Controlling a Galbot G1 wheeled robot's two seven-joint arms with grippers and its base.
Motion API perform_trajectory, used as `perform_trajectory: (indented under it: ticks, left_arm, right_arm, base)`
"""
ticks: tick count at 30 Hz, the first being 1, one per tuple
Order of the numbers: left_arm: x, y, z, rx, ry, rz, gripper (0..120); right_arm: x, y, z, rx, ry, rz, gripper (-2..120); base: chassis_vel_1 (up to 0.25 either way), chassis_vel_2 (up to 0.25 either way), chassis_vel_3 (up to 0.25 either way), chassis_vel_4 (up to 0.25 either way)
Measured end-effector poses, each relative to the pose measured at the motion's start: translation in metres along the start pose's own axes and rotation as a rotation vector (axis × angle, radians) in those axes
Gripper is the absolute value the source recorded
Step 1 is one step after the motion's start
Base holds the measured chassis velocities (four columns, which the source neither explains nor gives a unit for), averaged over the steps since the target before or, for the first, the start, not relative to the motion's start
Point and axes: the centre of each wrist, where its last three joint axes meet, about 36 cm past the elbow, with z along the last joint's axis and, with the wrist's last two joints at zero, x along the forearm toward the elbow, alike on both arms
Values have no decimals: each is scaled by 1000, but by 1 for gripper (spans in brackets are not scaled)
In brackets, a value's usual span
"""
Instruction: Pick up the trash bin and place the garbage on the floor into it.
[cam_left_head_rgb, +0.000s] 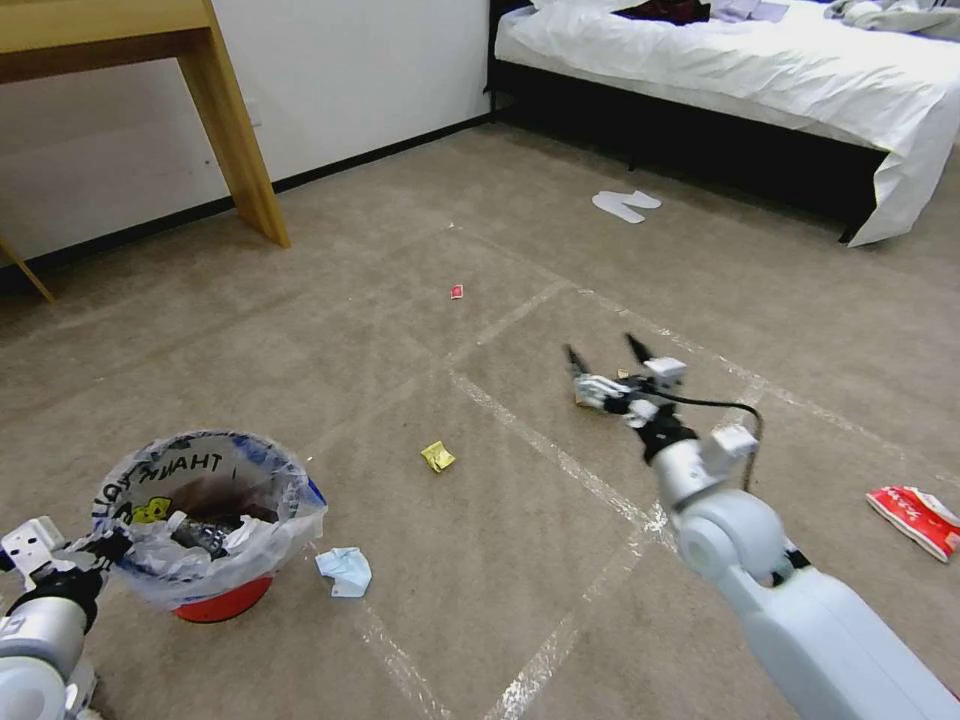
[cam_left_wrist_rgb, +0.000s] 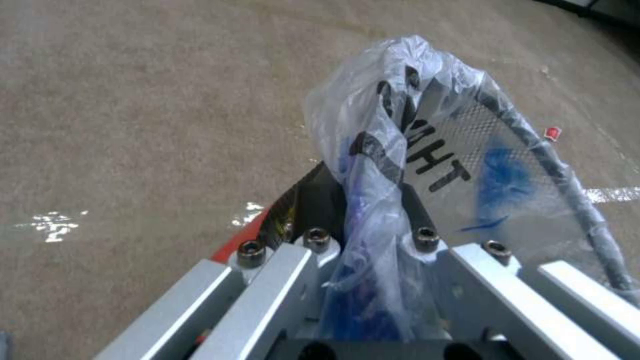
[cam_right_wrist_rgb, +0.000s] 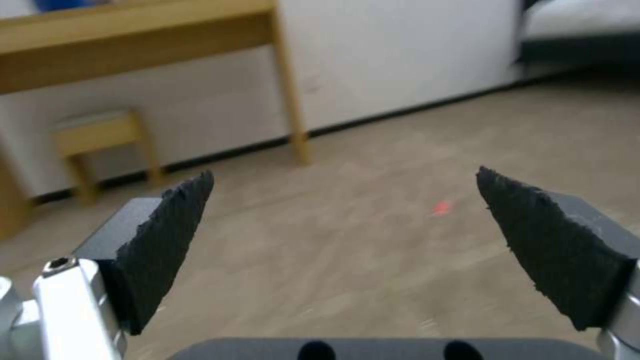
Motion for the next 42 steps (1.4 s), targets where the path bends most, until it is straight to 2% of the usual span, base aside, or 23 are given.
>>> perform_trajectory:
  ticks: [1, 3, 5, 6, 7, 8, 10, 11, 13, 14, 17, 28, 42]
  left_arm:
    - [0, 0, 0, 1, 0, -1, 5]
    - [0, 0, 0, 1, 0, -2, 5]
    - [-1, 2, 0, 2, -1, -10, 5]
    - [-1, 2, 0, 2, -1, -10, 5]
    - [-1, 4, 0, 2, -2, -15, 5]
    - [-1, 4, 0, 2, -2, -15, 5]
    - [-1, 6, -2, 4, -9, -24, 5]
    - [-1, 6, -2, 4, -9, -24, 5]
    - [0, 11, -4, 4, -11, -42, 5]
    - [0, 11, -4, 4, -11, -42, 5]
    - [0, 21, -5, 4, -9, -74, 5]
    - [2, 37, -15, 18, -25, -121, 5]
    - [3, 39, -17, 26, -32, -122, 5]
  right_arm:
    - [-11, 13, 3, -27, 38, -45, 100]
    - [-13, 15, 3, -30, 42, -50, 100]
    - [-35, 41, 8, -55, 111, -138, 100]
    - [-35, 41, 8, -55, 111, -138, 100]
    - [-44, 54, 13, -63, 152, -176, 100]
    - [-44, 54, 13, -63, 152, -176, 100]
    - [-55, 81, 27, -81, 244, -243, 100]
    - [-55, 81, 27, -81, 244, -243, 100]
    - [-59, 111, 47, -86, 331, -314, 100]
    - [-59, 111, 47, -86, 331, -314, 100]
    - [-63, 138, 60, -90, 399, -364, 100]
    - [-76, 156, 70, -74, 508, -406, 100]
    - [-101, 175, 102, 7, 687, -387, 100]
  base:
    - [0, 0, 0, 0]
    - [0, 0, 0, 0]
    - [0, 0, 0, 0]
    - [0, 0, 0, 0]
    - [0, 0, 0, 0]
    - [0, 0, 0, 0]
    - [0, 0, 0, 0]
    - [0, 0, 0, 0]
    - [0, 0, 0, 0]
    - [0, 0, 0, 0]
    - [0, 0, 0, 0]
    - [0, 0, 0, 0]
    - [0, 0, 0, 0]
